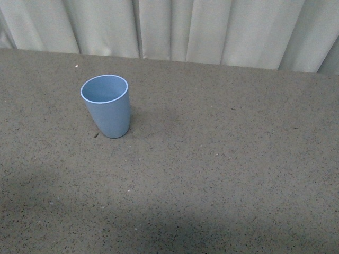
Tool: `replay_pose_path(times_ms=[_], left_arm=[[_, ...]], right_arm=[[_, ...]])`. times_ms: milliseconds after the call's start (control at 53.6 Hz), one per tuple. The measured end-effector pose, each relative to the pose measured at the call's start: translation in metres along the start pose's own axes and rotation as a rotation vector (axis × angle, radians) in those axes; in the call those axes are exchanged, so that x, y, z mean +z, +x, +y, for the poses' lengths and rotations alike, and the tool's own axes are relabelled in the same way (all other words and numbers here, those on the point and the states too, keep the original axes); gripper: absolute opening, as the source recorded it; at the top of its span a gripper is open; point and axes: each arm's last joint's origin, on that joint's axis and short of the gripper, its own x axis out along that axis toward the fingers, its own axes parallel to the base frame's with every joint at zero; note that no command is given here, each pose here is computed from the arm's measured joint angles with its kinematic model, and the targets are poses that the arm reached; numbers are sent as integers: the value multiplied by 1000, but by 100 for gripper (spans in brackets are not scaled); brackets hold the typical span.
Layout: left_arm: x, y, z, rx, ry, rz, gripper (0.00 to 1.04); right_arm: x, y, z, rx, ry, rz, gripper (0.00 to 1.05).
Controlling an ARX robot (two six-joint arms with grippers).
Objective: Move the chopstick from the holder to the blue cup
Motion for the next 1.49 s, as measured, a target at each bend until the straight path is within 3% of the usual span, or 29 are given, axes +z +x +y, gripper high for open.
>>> replay_pose_path(times_ms=[336,578,1492], left_arm=[[4,85,-26,50,-55,170,98],[3,121,-29,120,-75,199,98],[4,172,-21,250,-126,215,98]], right_arm=[[0,0,0,0,0,0,95],[0,0,0,0,0,0,95],[0,0,0,0,0,0,95]])
